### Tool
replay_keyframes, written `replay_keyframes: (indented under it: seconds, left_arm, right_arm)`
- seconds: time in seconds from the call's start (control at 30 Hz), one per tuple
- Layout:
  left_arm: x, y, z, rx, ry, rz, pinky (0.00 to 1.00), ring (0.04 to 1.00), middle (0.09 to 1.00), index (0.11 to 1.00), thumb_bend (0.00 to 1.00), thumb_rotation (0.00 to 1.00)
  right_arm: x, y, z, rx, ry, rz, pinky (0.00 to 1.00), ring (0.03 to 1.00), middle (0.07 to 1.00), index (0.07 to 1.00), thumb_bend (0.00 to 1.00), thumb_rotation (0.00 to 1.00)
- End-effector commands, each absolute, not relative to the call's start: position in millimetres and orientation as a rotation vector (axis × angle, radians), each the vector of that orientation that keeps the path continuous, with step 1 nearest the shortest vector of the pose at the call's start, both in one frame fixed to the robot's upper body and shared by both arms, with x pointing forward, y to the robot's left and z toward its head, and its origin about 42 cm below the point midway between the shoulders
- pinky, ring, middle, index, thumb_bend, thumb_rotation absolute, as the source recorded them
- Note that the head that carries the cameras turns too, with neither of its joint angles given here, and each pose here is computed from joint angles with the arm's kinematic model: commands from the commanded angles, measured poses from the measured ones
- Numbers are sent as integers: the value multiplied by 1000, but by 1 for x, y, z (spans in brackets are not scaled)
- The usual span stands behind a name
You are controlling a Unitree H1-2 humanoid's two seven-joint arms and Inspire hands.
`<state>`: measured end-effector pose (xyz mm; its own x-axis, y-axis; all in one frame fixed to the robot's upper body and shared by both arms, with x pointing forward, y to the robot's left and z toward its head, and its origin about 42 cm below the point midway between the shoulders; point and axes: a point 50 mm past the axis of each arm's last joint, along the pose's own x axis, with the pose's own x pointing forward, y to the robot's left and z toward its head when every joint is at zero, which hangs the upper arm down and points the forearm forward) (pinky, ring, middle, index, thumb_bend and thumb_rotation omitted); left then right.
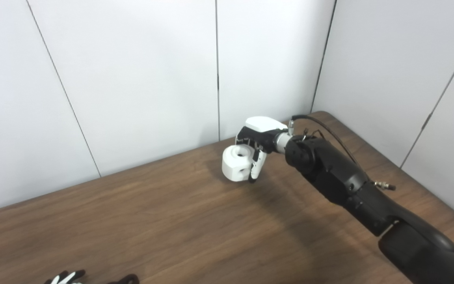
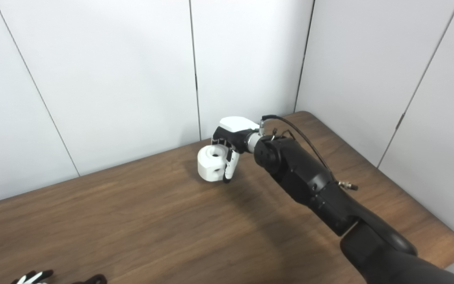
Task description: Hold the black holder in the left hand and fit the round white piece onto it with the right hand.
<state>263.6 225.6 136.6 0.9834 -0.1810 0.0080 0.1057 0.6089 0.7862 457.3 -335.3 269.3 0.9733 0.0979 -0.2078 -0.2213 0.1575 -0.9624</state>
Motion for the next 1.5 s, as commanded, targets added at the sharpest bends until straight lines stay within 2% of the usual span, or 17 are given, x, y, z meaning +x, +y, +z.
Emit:
replay_keyframes:
  seconds: [0.0, 0.07, 0.13, 0.23, 0.33, 0.47, 0.87, 0.97, 1.0, 1.07, 1.2, 1.27, 1.4, 1.47]
  left_arm:
    - [272, 221, 140, 918, -103, -159, 1000, 962, 867, 481, 518, 38]
    - [274, 219, 138, 919, -101, -162, 1000, 964, 869, 481, 518, 38]
    - [277, 217, 136, 921, -100, -163, 1000, 963, 868, 481, 518, 38]
    - [281, 212, 134, 922, -103, -160, 1000, 955, 864, 481, 519, 39]
    - [284, 205, 132, 922, -102, -163, 1000, 954, 865, 481, 519, 39]
    - [289, 192, 129, 926, -104, -168, 1000, 961, 872, 480, 519, 41]
    - [312, 145, 113, 988, -72, -209, 1000, 983, 888, 480, 520, 44]
    - [316, 137, 108, 995, -62, -221, 1000, 990, 890, 480, 521, 45]
    - [317, 135, 108, 996, -60, -221, 1000, 991, 892, 480, 521, 46]
    - [319, 132, 107, 996, -57, -221, 1000, 991, 894, 480, 521, 47]
    - [323, 124, 108, 992, -58, -228, 1000, 995, 898, 479, 521, 47]
    - [323, 122, 108, 991, -61, -230, 1000, 999, 901, 479, 521, 47]
    - [324, 119, 108, 994, -76, -228, 1000, 1000, 903, 479, 522, 47]
    - [324, 119, 108, 1000, -80, -226, 1000, 1000, 903, 479, 522, 48]
  right_arm:
    - [465, -334, 325, -1395, -4, 166, 648, 738, 732, 479, 511, 127]
    - [465, -332, 332, -1391, -9, 177, 652, 738, 736, 479, 510, 131]
    - [465, -329, 338, -1397, -20, 190, 576, 665, 684, 480, 508, 132]
    - [465, -323, 348, -1400, -43, 207, 549, 640, 665, 480, 507, 133]
    - [463, -317, 359, -1391, -69, 224, 608, 708, 718, 479, 508, 132]
    - [460, -309, 368, -1383, -131, 263, 683, 745, 726, 477, 507, 127]
    - [463, -263, 364, -1363, -260, 394, 714, 773, 726, 475, 508, 128]
    - [464, -246, 356, -1352, -269, 432, 733, 790, 753, 475, 508, 130]
    - [464, -243, 354, -1349, -270, 440, 647, 718, 718, 476, 508, 130]
    - [465, -237, 350, -1351, -278, 454, 621, 701, 714, 478, 508, 131]
    - [465, -226, 338, -1331, -291, 494, 734, 797, 734, 475, 508, 129]
    - [464, -222, 334, -1330, -293, 507, 751, 809, 735, 474, 508, 130]
    - [459, -214, 327, -1326, -310, 536, 871, 839, 753, 473, 508, 129]
    - [458, -211, 325, -1327, -317, 548, 887, 856, 766, 473, 508, 129]
